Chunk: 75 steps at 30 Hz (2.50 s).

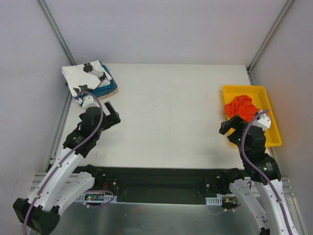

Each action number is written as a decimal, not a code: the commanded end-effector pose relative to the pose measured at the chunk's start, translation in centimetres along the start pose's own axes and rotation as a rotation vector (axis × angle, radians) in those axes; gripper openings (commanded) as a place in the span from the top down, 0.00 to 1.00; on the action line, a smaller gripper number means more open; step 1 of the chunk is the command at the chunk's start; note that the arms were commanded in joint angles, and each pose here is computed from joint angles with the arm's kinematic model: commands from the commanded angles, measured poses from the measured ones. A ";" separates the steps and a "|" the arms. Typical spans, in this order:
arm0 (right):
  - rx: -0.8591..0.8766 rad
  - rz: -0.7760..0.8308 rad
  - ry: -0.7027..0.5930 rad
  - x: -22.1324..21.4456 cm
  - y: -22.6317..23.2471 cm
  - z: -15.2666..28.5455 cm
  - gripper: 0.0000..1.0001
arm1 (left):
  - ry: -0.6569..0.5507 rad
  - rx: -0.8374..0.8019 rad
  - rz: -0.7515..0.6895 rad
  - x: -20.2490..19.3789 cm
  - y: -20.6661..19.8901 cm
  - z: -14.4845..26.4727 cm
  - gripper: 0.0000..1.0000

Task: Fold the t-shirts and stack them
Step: Grab the tshirt from the pile

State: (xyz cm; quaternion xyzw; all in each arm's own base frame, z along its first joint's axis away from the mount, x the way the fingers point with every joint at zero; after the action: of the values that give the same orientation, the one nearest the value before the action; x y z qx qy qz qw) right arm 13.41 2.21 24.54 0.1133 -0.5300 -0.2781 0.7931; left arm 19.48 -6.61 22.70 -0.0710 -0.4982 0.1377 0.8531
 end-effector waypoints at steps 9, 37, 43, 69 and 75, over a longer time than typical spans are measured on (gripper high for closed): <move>-0.320 0.046 -0.137 3.1 0.0 -4.8 0.03 | 0.094 0.010 -0.055 -1.6 -0.1 -1.3 0.01; -0.611 -0.211 0.593 5.0 -9.5 -29.4 0.01 | 0.174 -0.046 -0.076 -2.9 -0.8 -2.2 0.01; -0.639 -0.209 0.631 3.7 -10.5 -30.0 0.26 | 0.179 -0.048 -0.076 -2.9 -0.9 -2.2 0.01; 0.338 0.102 0.127 16.6 13.7 -5.0 0.99 | 0.209 -0.207 0.007 -4.5 -1.4 -0.1 0.01; 0.863 0.255 0.288 13.1 21.5 2.0 0.99 | 0.204 -0.239 0.009 -4.8 -1.3 0.5 0.01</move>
State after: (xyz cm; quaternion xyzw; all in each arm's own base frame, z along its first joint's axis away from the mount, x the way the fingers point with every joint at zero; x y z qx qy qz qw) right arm 24.90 8.86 42.94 0.3049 -0.5022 -0.0527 0.8075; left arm 17.56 -9.05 18.86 -0.1632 -0.4135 0.0778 0.8924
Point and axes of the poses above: each gripper's point midway between its finger pads, its own z axis back along the fingers, its own y axis along the line the jaws close on, x = y × z, the point moved 7 cm from there along z, back along the fingers, and after that the axes turned 7 degrees about -z, right-handed, at the moved point
